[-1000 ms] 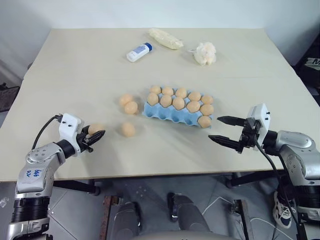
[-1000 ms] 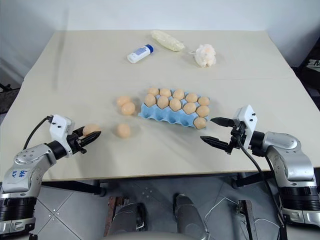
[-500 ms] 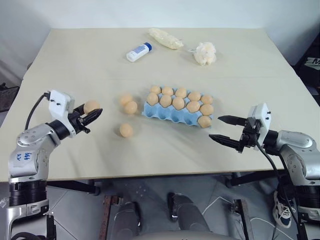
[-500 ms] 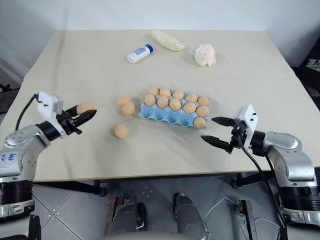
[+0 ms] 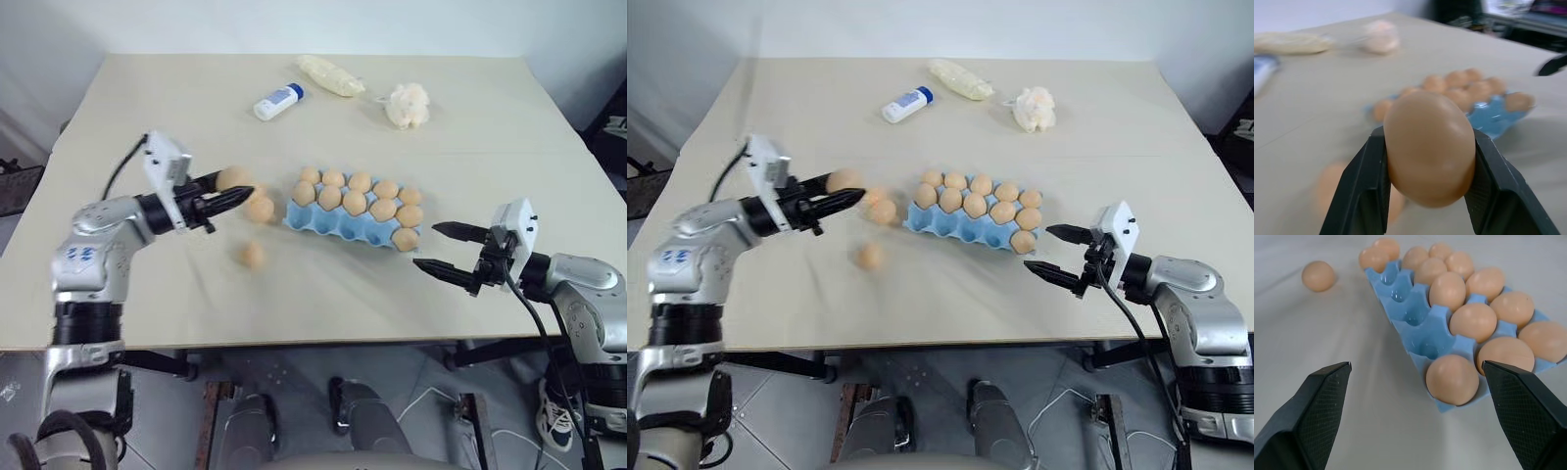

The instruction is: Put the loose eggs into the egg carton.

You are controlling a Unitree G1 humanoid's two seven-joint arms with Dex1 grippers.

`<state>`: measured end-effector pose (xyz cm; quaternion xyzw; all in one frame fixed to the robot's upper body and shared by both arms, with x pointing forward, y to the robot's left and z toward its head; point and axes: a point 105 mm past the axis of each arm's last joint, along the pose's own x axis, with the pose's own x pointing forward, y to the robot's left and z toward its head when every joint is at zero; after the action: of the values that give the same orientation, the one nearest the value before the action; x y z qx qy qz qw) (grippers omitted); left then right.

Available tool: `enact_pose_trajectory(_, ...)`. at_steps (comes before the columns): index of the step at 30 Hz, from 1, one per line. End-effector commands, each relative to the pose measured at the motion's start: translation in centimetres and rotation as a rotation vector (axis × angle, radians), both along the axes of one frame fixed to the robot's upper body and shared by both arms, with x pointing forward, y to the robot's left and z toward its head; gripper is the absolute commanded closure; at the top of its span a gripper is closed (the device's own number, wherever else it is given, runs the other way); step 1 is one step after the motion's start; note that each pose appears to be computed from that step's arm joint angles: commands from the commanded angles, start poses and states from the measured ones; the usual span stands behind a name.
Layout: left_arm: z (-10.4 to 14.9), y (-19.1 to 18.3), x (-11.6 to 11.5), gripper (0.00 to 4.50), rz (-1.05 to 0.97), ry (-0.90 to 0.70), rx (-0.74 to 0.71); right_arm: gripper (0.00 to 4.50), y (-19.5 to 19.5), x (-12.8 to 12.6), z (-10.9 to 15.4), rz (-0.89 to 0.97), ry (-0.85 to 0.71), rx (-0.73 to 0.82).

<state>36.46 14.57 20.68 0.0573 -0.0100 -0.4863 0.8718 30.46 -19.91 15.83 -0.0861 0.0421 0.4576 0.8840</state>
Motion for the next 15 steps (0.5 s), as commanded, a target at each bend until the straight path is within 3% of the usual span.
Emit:
enact_pose_trajectory(1, 0.7, -2.2, 0.7, 2.9, -0.089, -0.047, 0.027, 0.0, -0.2, -0.6, 2.0, 0.0, -0.085, 0.023)
enact_pose_trajectory(6, 0.5, -8.7, 2.4, 2.9, -0.283, -0.073, 0.085, 0.0, -0.7, -2.1, 2.5, -0.013, -0.136, 0.034)
enact_pose_trajectory(15, -0.6, -15.1, 2.5, 2.9, -0.447, -0.088, 0.157, 0.0, -1.3, -3.8, 1.9, -0.112, -0.139, 0.048)
